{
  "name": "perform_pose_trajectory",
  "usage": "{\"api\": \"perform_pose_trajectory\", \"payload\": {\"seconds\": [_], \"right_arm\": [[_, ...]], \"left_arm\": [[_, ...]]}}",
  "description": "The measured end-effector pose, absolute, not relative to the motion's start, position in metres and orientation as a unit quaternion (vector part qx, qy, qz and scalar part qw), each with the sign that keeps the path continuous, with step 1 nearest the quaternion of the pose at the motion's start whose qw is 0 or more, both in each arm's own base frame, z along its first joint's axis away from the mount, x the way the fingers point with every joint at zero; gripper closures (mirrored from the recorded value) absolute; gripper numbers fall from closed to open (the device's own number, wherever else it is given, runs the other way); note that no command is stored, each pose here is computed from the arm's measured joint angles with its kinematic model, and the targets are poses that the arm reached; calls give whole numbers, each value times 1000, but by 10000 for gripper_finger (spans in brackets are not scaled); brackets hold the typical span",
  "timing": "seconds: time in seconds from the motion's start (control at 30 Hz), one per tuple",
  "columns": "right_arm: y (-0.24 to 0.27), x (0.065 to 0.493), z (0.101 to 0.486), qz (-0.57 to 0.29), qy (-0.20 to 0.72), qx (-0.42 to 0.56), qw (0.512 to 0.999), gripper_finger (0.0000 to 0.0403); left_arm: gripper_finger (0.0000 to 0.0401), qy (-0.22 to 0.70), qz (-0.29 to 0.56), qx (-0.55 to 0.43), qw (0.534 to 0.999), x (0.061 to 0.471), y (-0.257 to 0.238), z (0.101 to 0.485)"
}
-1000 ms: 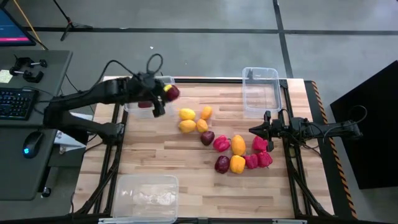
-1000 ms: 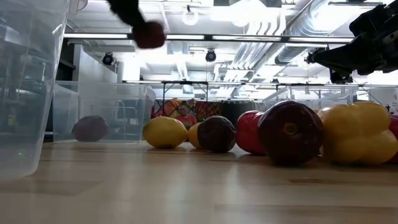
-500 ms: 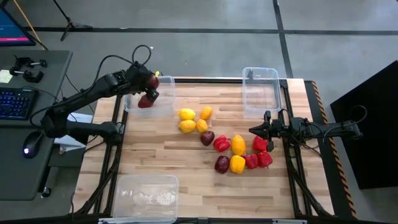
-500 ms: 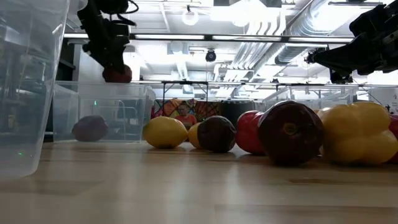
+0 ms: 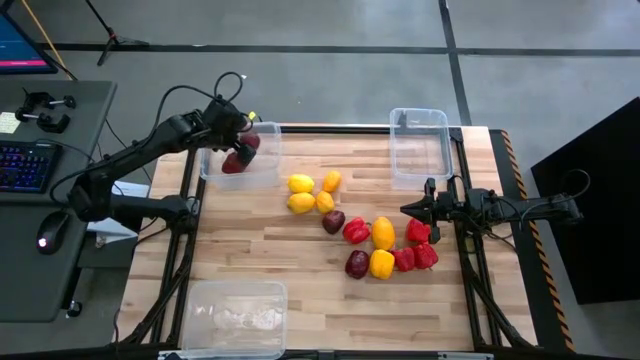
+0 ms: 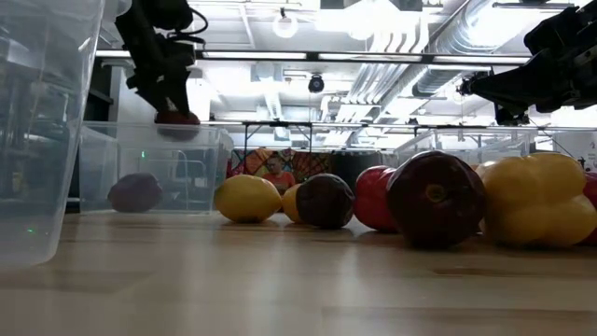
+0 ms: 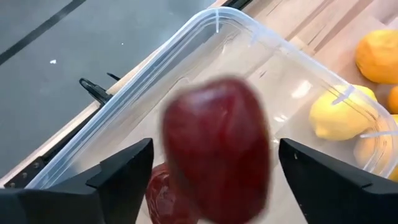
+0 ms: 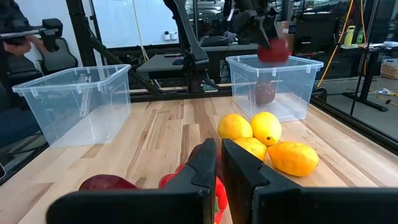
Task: Sort produce into baskets
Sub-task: Put the red apple into the top-left transparent bin
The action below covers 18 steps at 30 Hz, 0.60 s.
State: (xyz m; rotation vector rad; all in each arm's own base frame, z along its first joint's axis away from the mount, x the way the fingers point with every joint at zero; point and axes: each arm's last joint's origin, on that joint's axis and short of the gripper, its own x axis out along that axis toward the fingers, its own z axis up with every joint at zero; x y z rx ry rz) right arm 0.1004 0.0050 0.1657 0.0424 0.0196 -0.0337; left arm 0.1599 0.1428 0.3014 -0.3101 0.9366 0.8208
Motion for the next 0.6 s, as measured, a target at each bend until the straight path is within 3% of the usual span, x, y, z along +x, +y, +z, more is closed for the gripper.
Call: {"api": "perform_pose_trajectory", "payload": {"seconds": [0.17,0.33,0.43,0.6], "right_arm": [[5,100,166,-17,10,21,1000,386],[5,100,166,-17,10,21,1000,386],[5,100,166,-17,10,21,1000,386],[5,100,166,-17,10,21,1000,386]], "left_arm": [[32,429,386,-155,802,160,143,307],[28,356,380,-229,823,163,142,335],[27,309,322,-255,858,166,135,355],[27,264,226,-183,920,179,113,364]]}}
